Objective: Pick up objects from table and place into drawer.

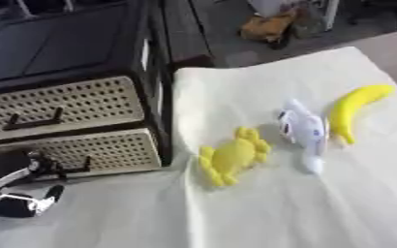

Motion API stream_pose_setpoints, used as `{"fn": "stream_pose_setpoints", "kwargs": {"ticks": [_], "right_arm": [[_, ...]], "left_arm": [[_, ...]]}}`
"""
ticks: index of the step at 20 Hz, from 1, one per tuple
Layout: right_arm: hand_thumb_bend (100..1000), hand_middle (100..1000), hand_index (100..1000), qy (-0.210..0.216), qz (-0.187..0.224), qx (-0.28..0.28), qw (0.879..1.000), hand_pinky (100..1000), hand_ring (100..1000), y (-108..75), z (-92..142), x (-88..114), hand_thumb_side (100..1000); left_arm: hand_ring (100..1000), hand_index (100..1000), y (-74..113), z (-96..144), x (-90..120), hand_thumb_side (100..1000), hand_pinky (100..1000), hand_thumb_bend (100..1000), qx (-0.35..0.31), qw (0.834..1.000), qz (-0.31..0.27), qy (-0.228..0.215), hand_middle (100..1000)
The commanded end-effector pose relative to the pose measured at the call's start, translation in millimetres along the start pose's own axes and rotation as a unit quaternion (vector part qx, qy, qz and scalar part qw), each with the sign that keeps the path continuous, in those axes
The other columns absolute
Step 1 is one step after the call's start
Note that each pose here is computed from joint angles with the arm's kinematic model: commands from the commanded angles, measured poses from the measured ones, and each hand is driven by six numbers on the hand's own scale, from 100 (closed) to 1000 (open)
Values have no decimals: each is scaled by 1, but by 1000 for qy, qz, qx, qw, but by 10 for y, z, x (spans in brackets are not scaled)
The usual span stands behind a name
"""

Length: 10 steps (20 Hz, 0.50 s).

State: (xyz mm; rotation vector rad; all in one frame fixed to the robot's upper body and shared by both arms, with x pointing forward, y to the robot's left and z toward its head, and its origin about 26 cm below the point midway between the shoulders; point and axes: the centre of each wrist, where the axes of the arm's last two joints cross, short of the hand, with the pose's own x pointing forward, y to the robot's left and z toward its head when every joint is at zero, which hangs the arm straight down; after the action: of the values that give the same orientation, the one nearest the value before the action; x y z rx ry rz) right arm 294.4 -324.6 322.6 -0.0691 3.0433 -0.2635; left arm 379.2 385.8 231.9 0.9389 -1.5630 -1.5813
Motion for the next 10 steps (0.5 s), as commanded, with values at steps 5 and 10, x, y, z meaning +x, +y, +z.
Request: {"fn": "stream_pose_setpoints", "kwargs": {"ticks": [5,10], "right_arm": [[100,774,914,-14,1,0,1000,748,871,-17,-72,44,1000],[100,774,914,-15,-2,1,1000,748,870,-4,-79,39,1000]], "left_arm": [[100,754,132,53,31,327,100,100,-22,1000,-15,-5,100],[100,735,127,-3,55,329,100,100,-34,999,20,-8,100]]}}
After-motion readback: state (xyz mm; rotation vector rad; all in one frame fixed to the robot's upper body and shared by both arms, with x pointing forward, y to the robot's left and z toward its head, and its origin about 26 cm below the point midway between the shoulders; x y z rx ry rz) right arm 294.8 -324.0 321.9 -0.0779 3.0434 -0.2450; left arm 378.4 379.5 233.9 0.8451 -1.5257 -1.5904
